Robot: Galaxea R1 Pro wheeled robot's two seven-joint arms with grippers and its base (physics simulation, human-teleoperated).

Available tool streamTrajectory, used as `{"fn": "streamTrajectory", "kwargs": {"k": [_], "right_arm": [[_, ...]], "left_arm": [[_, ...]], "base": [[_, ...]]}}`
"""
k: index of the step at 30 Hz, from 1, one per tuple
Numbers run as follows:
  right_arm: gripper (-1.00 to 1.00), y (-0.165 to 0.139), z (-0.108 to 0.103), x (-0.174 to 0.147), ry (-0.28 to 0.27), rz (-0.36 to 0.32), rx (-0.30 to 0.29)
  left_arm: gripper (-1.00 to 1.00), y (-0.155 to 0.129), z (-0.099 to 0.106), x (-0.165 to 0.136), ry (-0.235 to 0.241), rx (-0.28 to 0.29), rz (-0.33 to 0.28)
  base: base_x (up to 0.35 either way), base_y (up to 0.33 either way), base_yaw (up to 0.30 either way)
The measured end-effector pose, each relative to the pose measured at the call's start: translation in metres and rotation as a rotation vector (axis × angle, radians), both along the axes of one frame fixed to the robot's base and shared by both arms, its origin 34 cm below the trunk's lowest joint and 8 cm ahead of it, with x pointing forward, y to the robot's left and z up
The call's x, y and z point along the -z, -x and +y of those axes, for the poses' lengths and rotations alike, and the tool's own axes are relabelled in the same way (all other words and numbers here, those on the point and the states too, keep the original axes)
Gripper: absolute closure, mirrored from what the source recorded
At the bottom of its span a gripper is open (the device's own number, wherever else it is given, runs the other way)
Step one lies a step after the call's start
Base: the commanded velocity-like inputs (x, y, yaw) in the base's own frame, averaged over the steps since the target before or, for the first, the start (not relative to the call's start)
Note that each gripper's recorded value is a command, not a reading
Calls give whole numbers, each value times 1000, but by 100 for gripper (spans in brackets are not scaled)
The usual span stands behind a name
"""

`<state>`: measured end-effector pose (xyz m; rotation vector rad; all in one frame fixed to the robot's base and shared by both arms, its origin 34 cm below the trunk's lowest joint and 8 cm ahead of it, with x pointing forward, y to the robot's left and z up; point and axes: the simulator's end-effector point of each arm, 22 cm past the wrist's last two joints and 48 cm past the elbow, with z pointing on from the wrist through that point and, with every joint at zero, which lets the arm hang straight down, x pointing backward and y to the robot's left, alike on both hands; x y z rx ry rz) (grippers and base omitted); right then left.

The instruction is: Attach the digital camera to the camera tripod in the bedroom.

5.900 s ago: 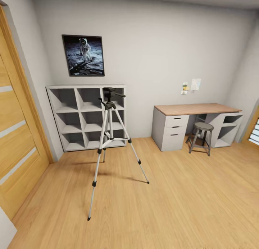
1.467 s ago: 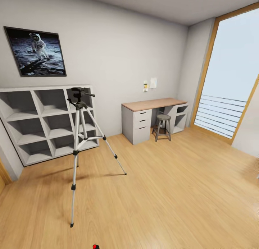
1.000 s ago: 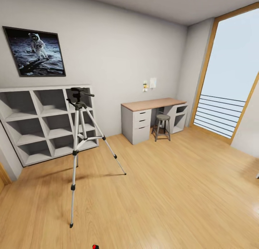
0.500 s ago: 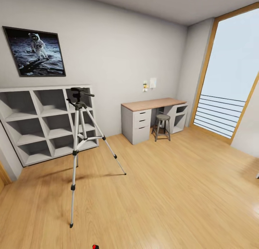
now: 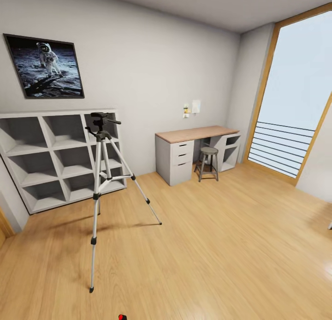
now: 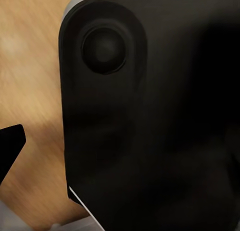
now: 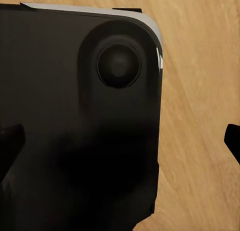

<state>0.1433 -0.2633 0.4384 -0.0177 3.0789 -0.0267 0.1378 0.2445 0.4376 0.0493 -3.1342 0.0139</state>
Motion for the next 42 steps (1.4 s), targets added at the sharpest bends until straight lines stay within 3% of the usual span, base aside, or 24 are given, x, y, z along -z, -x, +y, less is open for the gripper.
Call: {"fn": "streamTrajectory", "kwargs": {"k": [11, 16, 20, 23, 25, 30, 31, 33, 36, 42], "right_arm": [[-100, -2, 2, 0, -1, -7, 15], [-100, -20, 0, 0, 3, -43, 21], [-100, -63, -1, -4, 4, -129, 18], [-100, -110, -3, -13, 7, -220, 15], [-100, -155, -5, -25, 15, -295, 15], [-100, -211, -11, -46, 40, -341, 20], [-100, -233, -13, -55, 47, -348, 23], [-100, -273, -14, -68, 52, -372, 27], [-100, -308, -14, -80, 54, -395, 31], [-100, -343, -14, -91, 54, -404, 35]], "left_arm": [[-100, -16, 5, 0, -11, 1, -33], [-100, -38, 26, -2, -75, 1, -78], [-100, -65, 42, -5, -132, -1, -131], [-100, -97, 51, -12, -159, -5, -197], [-100, -143, 58, -24, -176, -10, -291], [-100, -219, 64, -55, -185, -24, -432], [-100, -238, 64, -65, -183, -26, -452], [-100, -263, 62, -76, -175, -26, -457], [-100, -299, 58, -91, -161, -27, -474], [-100, -366, 51, -119, -138, -29, -533]], "base": [[0, 0, 0], [0, 0, 0], [0, 0, 0], [0, 0, 0], [0, 0, 0], [0, 0, 0], [0, 0, 0], [0, 0, 0], [0, 0, 0], [0, 0, 0]]}}
